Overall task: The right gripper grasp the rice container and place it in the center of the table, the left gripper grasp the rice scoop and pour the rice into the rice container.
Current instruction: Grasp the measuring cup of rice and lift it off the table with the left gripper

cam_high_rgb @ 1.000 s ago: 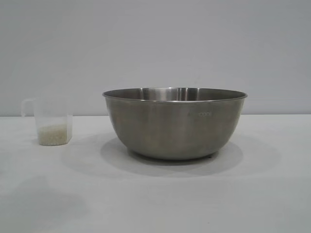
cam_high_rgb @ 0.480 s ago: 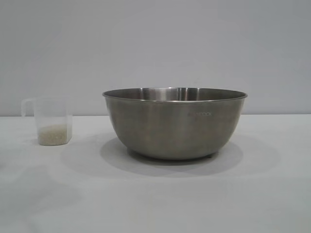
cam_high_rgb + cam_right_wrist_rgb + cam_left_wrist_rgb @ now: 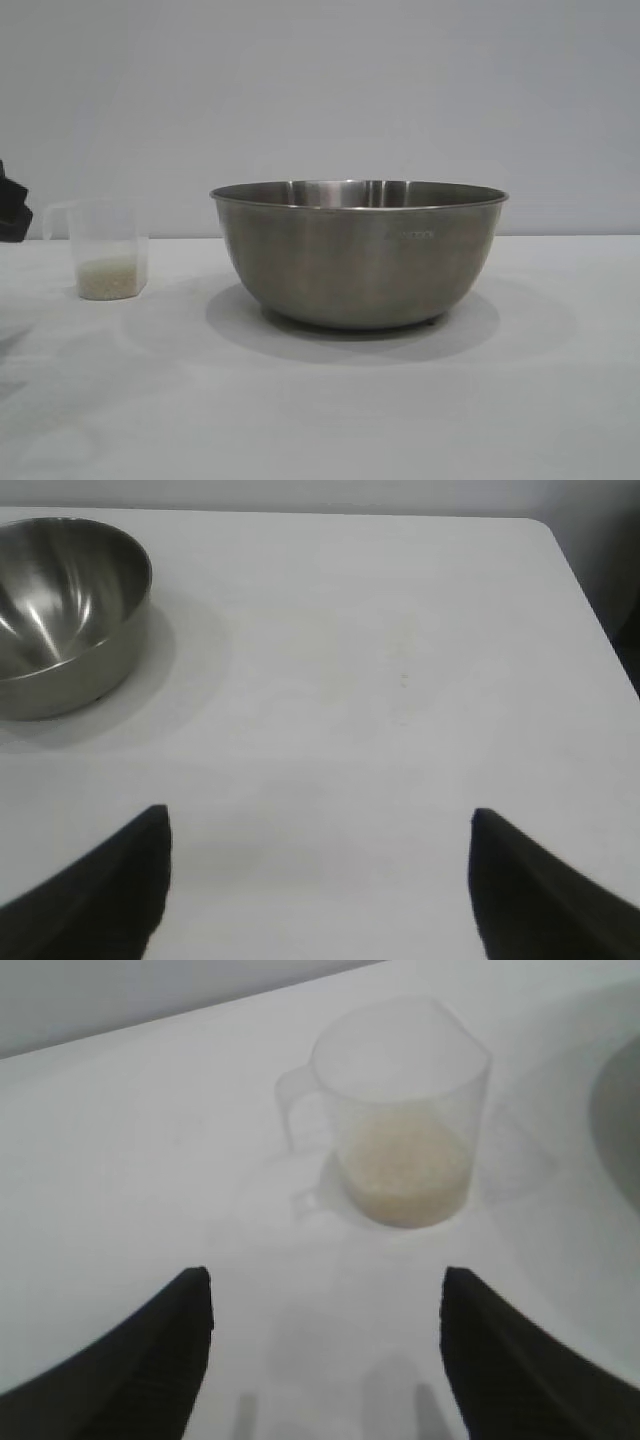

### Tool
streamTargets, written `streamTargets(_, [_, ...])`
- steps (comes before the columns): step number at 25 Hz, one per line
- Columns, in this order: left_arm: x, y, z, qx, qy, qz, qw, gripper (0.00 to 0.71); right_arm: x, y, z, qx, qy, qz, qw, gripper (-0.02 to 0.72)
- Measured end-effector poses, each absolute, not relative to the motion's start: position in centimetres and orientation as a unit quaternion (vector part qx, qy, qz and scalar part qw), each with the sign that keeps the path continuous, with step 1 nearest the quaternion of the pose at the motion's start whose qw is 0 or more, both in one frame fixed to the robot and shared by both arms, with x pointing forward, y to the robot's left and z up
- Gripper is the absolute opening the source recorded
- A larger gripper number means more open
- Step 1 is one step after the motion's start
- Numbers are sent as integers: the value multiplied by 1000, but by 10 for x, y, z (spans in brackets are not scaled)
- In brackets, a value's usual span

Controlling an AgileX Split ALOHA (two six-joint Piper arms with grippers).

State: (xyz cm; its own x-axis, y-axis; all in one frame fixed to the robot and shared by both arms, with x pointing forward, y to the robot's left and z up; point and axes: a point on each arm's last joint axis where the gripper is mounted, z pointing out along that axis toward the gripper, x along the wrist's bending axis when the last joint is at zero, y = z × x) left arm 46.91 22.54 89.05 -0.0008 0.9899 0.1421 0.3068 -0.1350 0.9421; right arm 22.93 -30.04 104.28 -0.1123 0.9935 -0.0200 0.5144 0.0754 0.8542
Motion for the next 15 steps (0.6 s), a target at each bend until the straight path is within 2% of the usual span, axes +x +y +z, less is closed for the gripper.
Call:
streamTargets(1, [471,224,891,599,539,458,376,309,229,-300,1043,577,653,360,333,563])
streamTargets(2, [471,224,892,598,538,459,377,268,229,-300,1043,577,653,360,333,563])
streamTargets(5, [473,224,893,596,538,460,378,283,229,-300,1043,577,653,360,333,563])
streamTargets(9, [478,237,893,586,548,470,368,283,229,-300,1043,577,653,360,333,563])
streamTargets(15, [485,246,894,609,517,466,380,283,229,-300,1043,577,653,360,333,563])
